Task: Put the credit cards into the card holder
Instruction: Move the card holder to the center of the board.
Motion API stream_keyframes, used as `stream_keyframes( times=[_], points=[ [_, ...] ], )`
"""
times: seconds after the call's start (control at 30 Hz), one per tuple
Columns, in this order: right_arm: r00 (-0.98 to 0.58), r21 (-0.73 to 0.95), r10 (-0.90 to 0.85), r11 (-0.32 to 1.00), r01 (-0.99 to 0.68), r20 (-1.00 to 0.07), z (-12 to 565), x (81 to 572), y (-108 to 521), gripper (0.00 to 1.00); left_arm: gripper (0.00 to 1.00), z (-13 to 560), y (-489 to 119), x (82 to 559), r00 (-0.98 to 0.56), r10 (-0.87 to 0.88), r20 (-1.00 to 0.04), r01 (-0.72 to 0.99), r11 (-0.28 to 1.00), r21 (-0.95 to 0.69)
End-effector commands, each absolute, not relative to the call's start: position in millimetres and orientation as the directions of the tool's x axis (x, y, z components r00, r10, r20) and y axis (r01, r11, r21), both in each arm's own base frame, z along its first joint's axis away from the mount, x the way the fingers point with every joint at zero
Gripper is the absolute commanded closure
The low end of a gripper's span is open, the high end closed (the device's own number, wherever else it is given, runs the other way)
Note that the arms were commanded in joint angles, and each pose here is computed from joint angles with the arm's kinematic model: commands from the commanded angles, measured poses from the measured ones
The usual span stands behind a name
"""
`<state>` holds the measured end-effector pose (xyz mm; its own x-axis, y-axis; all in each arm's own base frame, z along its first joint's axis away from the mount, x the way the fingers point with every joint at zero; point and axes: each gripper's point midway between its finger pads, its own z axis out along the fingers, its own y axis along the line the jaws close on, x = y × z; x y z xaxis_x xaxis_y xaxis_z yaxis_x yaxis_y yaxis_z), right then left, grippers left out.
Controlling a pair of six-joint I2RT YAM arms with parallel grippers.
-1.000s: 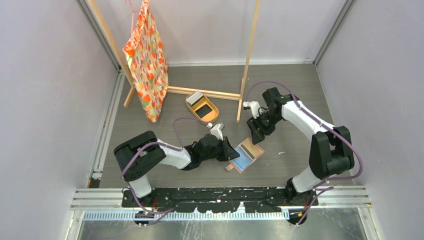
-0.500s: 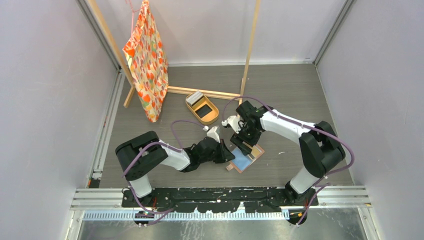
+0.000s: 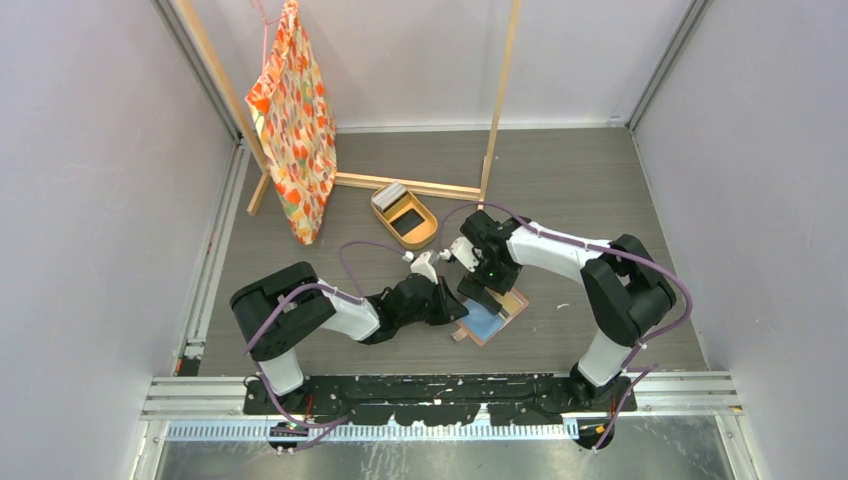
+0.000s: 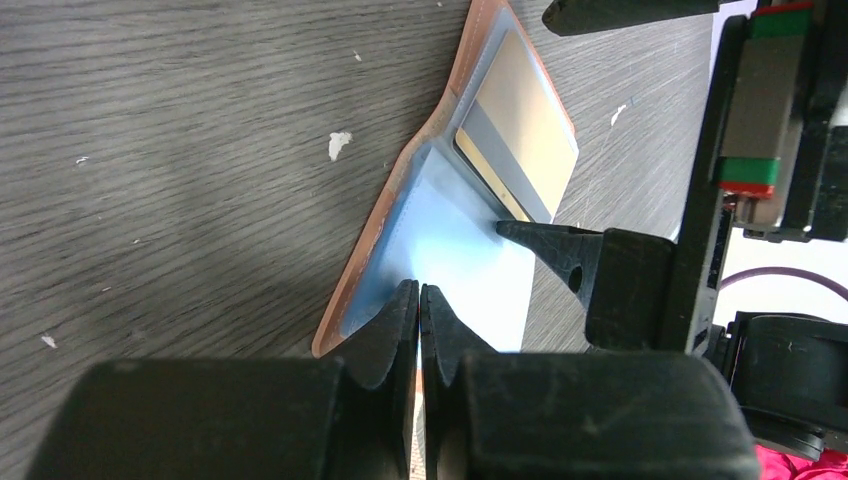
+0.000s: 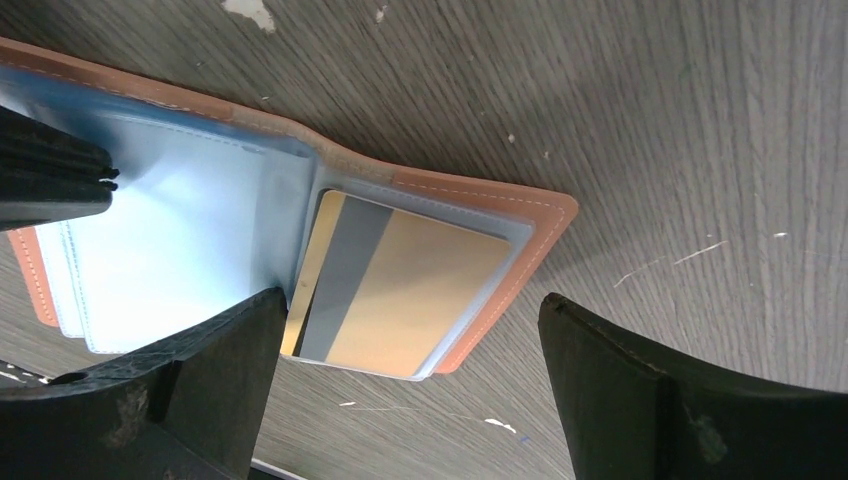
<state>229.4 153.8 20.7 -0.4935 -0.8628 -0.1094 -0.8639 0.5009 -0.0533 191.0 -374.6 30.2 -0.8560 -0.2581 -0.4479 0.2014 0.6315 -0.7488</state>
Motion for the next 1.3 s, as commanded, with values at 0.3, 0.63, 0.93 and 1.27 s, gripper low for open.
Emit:
stream_keyframes(
  times=[0.3,0.63,0.93,1.27],
  points=[
    [-0.498,-0.155,-0.864,0.504,-0.850,-0.078,26.3,245.5,136.2,0.21,0.94,21.3,-364.6,195.3,-0.839,-0.244,-0.486,0.207,0.683,-0.701],
    [-0.518,-0.095,-0.847,0.530,-0.843,-0.121,34.9,244.1,138.7,0.21,0.94,24.5,-367.2,197.3,-0.835,-0.244,-0.494,0.217,0.679,-0.701],
    [-0.568,0.161,-0.689,0.563,-0.811,-0.450,105.8,238.5,151.2,0.00,0.83,101.0,-375.3,203.5,-0.742,-0.193,-0.642,0.414,0.621,-0.665],
    [0.010,0.109,-0.655,-0.141,-0.984,-0.755,124.9,140.5,161.2,0.02,0.46,186.3,-302.3,214.4,-0.419,-0.122,-0.900,0.575,0.732,-0.366]
  ],
)
